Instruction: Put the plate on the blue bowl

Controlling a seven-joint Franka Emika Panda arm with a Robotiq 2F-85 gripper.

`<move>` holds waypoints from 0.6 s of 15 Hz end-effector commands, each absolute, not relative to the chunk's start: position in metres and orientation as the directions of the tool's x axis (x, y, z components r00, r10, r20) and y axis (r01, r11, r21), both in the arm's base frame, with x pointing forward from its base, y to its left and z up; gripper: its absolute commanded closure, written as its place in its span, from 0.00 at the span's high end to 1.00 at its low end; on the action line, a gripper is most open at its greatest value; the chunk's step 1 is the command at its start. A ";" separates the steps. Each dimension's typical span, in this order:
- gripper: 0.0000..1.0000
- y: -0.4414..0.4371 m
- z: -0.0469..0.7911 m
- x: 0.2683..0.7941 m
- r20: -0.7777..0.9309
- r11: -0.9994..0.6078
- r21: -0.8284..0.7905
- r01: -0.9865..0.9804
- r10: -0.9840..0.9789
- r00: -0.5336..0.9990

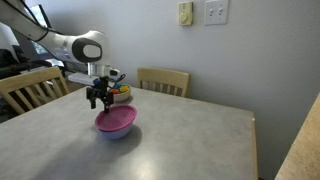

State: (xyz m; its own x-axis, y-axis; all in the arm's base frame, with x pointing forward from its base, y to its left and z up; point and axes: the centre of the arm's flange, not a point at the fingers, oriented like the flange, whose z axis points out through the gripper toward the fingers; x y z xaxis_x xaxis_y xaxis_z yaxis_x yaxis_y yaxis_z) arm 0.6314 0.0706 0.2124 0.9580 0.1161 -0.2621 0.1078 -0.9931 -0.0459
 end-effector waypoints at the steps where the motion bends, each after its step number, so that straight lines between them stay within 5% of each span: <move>1: 1.00 0.082 0.227 0.620 -0.220 -0.992 -0.042 0.116 0.123 0.968; 9: 1.00 0.121 0.290 0.606 -0.173 -0.990 0.090 0.108 0.091 0.981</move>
